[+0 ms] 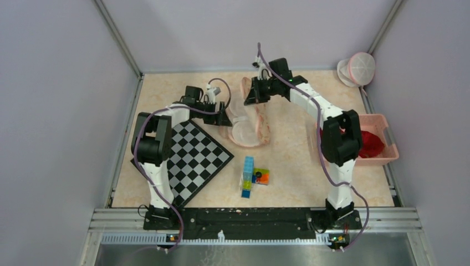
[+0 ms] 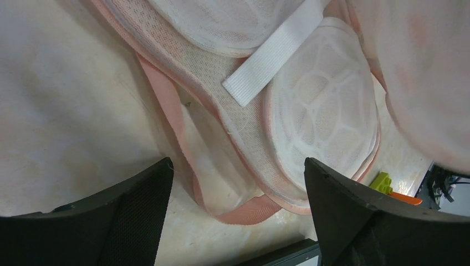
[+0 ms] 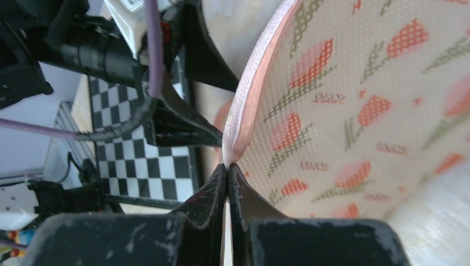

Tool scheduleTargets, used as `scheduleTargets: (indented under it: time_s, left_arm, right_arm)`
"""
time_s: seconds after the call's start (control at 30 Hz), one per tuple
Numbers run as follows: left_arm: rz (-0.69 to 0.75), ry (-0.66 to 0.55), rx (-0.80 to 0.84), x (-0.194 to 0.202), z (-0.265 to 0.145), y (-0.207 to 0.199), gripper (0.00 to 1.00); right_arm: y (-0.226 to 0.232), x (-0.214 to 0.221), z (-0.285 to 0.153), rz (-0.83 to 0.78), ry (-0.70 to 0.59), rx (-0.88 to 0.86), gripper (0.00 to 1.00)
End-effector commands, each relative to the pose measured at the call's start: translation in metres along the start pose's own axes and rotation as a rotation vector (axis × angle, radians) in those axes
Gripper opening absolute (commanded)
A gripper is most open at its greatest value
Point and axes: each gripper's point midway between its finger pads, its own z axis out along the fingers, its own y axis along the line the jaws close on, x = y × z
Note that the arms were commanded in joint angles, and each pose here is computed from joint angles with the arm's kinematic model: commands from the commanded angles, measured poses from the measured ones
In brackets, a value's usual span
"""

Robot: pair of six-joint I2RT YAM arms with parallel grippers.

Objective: Unzip the laundry bag and remove the bra
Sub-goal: Close the laundry bag at the center of the board.

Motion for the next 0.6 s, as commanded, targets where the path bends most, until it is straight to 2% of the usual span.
scheduleTargets:
  time_s: [0.0,0.07,0.17,0.37,0.47,0.57]
  left_arm:
    - [0.011,-0.053,-0.020,-0.015,-0.006,0.007,0.92]
    - [0.010,-0.061,-0.030,-0.018,-0.009,0.010,0.94]
    - [0.012,-0.071,-0.041,-0.023,-0.016,0.010,0.96]
    - [-0.002,-0.129,-0.071,-0.035,-0.045,0.019,0.98]
    - [0.014,-0.165,-0.076,-0.042,-0.060,0.019,0.98]
    - [0.097,-0.190,-0.068,-0.052,-0.069,0.011,0.99]
  right_arm:
    - [0.048,-0.020,0.025,0.004,-0.037,-0.148,0.00]
    - [0.059,-0.018,0.038,0.003,-0.023,-0.183,0.01]
    - [0.071,-0.020,0.046,0.013,-0.019,-0.239,0.21]
    - [0.070,-0.042,0.022,-0.028,-0.082,-0.245,0.45]
    - [0.060,-0.053,0.003,-0.024,-0.116,-0.232,0.49]
    - [0.043,-0.061,-0.016,-0.023,-0.151,-0.193,0.52]
